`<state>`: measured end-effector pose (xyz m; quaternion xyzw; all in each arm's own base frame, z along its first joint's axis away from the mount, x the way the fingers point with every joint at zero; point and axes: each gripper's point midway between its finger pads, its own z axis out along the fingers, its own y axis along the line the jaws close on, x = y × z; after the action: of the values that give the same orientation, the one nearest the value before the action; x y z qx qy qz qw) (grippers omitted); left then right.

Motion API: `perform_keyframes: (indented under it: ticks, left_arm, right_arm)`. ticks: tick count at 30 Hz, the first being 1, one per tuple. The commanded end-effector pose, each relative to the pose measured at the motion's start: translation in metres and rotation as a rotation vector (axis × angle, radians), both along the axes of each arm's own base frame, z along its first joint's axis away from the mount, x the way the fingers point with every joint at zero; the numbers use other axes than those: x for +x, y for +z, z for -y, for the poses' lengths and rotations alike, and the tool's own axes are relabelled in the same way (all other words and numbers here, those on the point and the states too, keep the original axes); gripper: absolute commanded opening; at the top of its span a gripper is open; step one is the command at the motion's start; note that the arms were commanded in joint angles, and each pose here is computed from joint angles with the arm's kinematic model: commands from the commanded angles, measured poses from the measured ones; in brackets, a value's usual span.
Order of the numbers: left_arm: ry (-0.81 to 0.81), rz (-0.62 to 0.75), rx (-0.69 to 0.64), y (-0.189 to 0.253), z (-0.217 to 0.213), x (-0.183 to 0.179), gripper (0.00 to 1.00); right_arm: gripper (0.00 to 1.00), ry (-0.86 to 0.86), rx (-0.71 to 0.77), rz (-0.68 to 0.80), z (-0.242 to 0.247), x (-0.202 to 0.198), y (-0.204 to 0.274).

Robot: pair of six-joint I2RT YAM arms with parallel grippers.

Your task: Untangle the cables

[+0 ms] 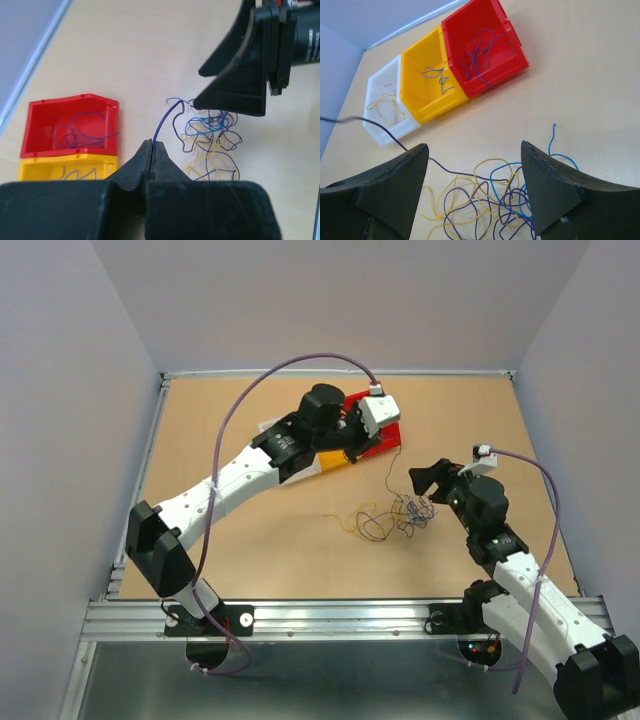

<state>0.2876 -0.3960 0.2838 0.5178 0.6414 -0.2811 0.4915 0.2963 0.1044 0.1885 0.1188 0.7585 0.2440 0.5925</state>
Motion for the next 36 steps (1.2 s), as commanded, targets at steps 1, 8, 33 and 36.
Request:
perform_keyframes:
  ticks: [1,8,33,36]
  left_arm:
    - [0.089,0.079,-0.181,0.087,-0.037,0.011,0.0]
    - [0.11,0.22,-0.322,0.196,-0.068,0.0,0.0]
    - [0.002,0.334,-0.63,0.339,-0.106,-0.072,0.0]
    - [-0.018,0.285,-0.617,0.323,-0.098,-0.071,0.0]
  right_arm:
    - [0.79,0.157,0.015,0.138,-0.028,0.002,0.02]
    - [0.79,0.414,0.037,0.139,-0.078,0.01,0.014]
    - [0.81,0.639,-0.075,0.341,-0.142,-0.017,0.07]
    - [0.84,0.703,-0.078,0.431,-0.145,-0.033,0.089]
